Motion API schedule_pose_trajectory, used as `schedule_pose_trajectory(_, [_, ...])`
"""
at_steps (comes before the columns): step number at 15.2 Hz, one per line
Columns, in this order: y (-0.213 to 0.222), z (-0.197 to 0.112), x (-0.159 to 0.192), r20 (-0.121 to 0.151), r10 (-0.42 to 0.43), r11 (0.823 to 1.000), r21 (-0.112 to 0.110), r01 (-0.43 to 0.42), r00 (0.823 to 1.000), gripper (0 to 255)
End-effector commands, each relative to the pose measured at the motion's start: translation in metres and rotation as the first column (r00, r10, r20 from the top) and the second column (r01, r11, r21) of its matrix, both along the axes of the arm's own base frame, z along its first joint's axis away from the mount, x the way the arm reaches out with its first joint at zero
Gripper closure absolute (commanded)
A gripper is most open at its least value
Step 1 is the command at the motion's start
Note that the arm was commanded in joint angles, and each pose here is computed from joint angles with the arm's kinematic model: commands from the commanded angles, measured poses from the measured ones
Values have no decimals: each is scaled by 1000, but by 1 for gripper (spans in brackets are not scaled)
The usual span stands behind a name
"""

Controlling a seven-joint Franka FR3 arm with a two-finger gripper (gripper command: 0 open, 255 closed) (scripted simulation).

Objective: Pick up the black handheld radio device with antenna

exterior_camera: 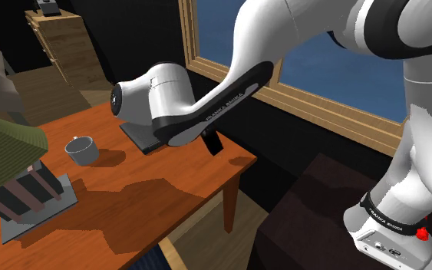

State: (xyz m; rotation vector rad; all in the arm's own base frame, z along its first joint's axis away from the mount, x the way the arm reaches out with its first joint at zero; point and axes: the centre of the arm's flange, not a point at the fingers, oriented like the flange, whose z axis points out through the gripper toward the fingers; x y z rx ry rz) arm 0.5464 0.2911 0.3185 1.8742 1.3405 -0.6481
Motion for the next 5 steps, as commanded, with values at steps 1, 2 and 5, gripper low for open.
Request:
schedule_pose_trajectory(1, [0,10,0,0,0,1000,0,0,1000,255])
schedule_pose_trajectory(2, [0,16,0,0,0,1000,0,0,1000,255])
schedule_pose_trajectory(5, [0,22,0,0,0,1000,0,0,1000,255])
